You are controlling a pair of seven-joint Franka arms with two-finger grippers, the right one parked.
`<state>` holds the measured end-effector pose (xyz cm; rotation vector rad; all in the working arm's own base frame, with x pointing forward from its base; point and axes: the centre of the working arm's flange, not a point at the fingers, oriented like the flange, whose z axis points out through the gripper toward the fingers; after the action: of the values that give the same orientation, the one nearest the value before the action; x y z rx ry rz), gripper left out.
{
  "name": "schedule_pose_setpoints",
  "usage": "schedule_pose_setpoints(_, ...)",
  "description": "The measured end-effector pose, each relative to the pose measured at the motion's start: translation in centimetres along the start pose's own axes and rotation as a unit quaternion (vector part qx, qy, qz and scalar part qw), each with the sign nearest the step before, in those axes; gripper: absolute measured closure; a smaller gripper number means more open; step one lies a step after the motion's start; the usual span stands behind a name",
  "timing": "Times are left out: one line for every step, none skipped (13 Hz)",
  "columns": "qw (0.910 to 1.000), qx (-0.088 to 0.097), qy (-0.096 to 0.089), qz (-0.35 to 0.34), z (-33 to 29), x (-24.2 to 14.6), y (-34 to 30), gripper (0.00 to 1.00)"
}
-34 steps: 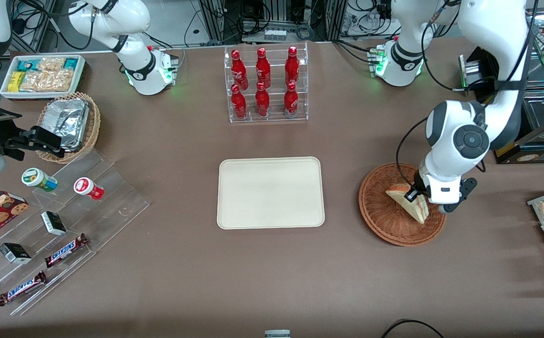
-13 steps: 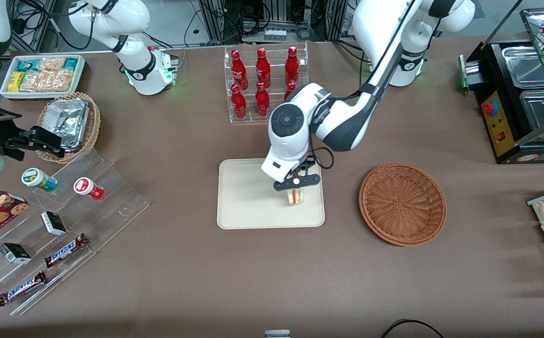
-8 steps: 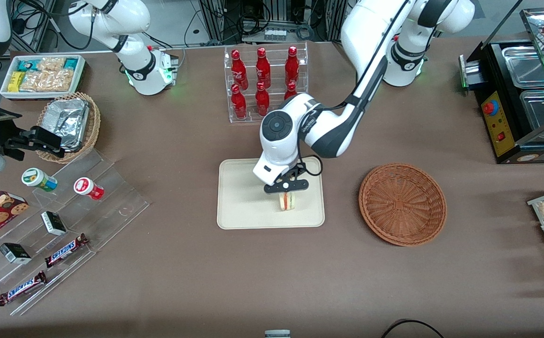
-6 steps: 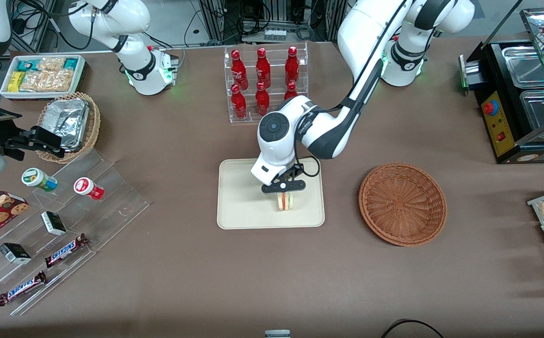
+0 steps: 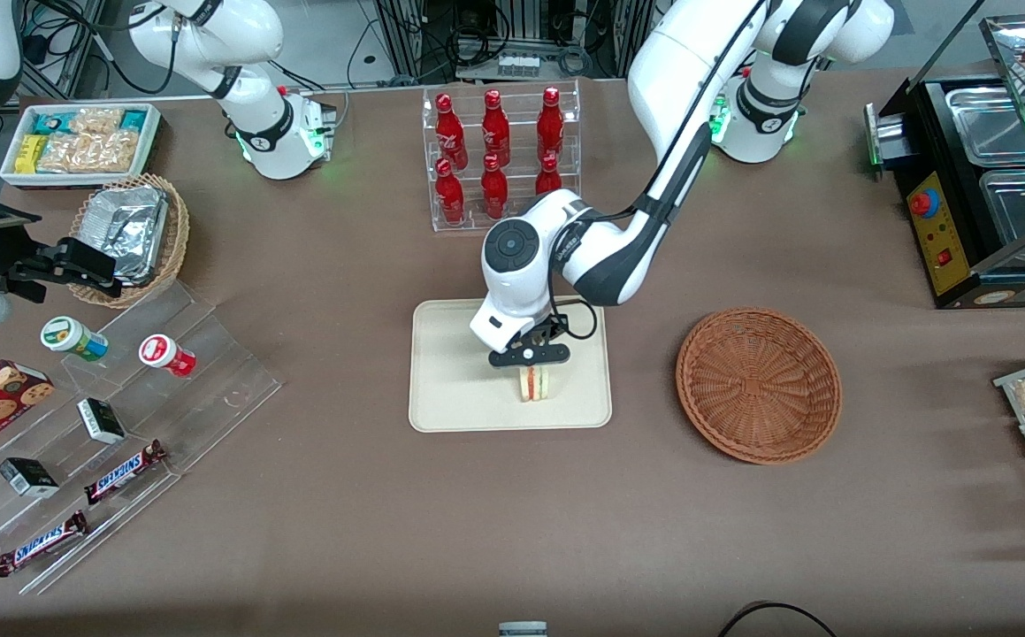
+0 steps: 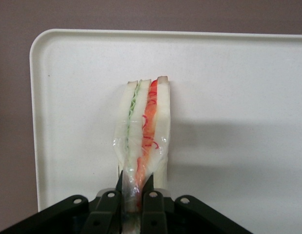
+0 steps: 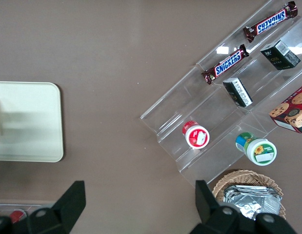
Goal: Place sandwich from basket to tray
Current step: 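Lower the sandwich onto the tray and open the left gripper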
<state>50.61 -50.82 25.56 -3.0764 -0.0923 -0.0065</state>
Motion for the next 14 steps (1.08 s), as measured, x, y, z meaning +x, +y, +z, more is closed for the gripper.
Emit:
schedule_pose_setpoints(1.0000, 0.002, -0.001, 0.001, 0.4, -0.1, 0.0, 0.86)
schedule_pose_setpoints(1.0000, 0.002, -0.002, 0.001, 0.6, -0.1, 0.0, 0.85)
schedule_pose_setpoints(1.0000, 0.002, -0.001, 0.001, 0.8, -0.1, 0.1, 0.82)
schedule_pose_setpoints(1.0000, 0.002, -0.001, 0.002, 0.8, -0.1, 0.1, 0.80)
schedule_pose_setpoints(1.0000, 0.001, 0.000, 0.002, 0.7, 0.0, 0.1, 0.73)
schedule_pose_setpoints(1.0000, 0.000, 0.001, 0.002, 0.6, 0.0, 0.2, 0.63)
schedule_pose_setpoints(1.0000, -0.003, 0.004, 0.001, 0.2, 0.2, 0.2, 0.53)
schedule_pose_setpoints(0.9999, -0.007, 0.009, 0.000, -0.5, 0.6, 0.3, 0.42)
schedule_pose_setpoints(0.9998, -0.011, 0.014, -0.003, -1.6, 0.9, 0.2, 0.32)
schedule_pose_setpoints(0.9998, -0.011, 0.017, -0.006, -3.2, 1.3, -0.1, 0.22)
schedule_pose_setpoints(0.9997, -0.011, 0.018, -0.011, -5.2, 1.7, -0.6, 0.11)
schedule_pose_setpoints(0.9996, -0.011, 0.020, -0.018, -7.6, 2.2, -1.4, 0.02)
schedule_pose_setpoints(0.9993, -0.009, 0.020, -0.029, -10.3, 2.9, -2.9, 0.00)
schedule_pose_setpoints(0.9990, -0.005, 0.017, -0.041, -12.9, 3.6, -4.7, 0.00)
